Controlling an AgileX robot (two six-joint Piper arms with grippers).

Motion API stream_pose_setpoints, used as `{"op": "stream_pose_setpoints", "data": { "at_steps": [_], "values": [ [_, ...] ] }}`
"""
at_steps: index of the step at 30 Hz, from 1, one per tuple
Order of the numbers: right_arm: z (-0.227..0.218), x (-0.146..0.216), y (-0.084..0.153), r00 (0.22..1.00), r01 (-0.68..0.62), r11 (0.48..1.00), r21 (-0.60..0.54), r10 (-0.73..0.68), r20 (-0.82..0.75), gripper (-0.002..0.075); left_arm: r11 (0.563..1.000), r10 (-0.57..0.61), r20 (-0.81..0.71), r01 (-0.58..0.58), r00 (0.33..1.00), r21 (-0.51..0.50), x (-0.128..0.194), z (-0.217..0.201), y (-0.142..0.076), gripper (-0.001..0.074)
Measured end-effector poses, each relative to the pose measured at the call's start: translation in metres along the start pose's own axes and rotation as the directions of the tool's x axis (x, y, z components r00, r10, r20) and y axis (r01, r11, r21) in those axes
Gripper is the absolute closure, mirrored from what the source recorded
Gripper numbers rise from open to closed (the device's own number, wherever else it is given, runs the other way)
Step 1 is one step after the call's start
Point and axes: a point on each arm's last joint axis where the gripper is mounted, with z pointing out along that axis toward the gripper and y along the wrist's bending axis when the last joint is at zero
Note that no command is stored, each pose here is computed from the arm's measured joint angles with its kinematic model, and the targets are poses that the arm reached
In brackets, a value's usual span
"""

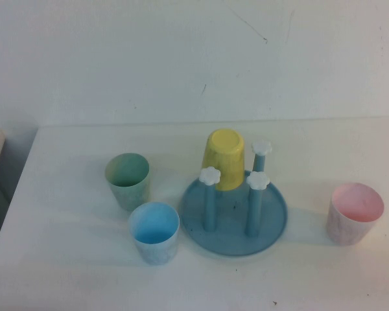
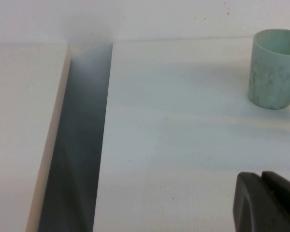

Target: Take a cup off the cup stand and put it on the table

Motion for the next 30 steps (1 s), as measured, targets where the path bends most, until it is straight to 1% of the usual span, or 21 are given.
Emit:
{"op": "stream_pose_setpoints", "data": {
  "at_steps": [8,12,14,18,30],
  "values": [
    [-0.004,0.033,-0.006,0.997,-0.045,0.978,0.203,0.032,0.066,0.0727,1.0,0.002,0.0,-0.002,1.0,0.0,0.0,0.0,0.0,0.0736],
    [-0.005,0.046,-0.005,0.994,-0.061,0.964,0.26,0.036,0.1,0.0727,1.0,0.004,0.0,-0.004,1.0,0.0,0.0,0.0,0.0,0.0736],
    [-0.006,0.048,-0.005,0.993,-0.071,0.96,0.269,0.043,0.109,0.0727,1.0,0.004,0.0,-0.004,1.0,0.0,0.0,0.0,0.0,0.0736],
    [-0.006,0.056,-0.003,0.996,-0.083,0.961,0.263,0.074,0.044,0.0727,1.0,0.004,0.0,-0.004,1.0,0.0,0.0,0.0,0.0,0.0736],
    [-0.006,0.056,-0.003,0.992,-0.124,0.957,0.263,0.113,0.054,0.0727,1.0,0.004,0.0,-0.004,1.0,0.0,0.0,0.0,0.0,0.0736]
  ]
}}
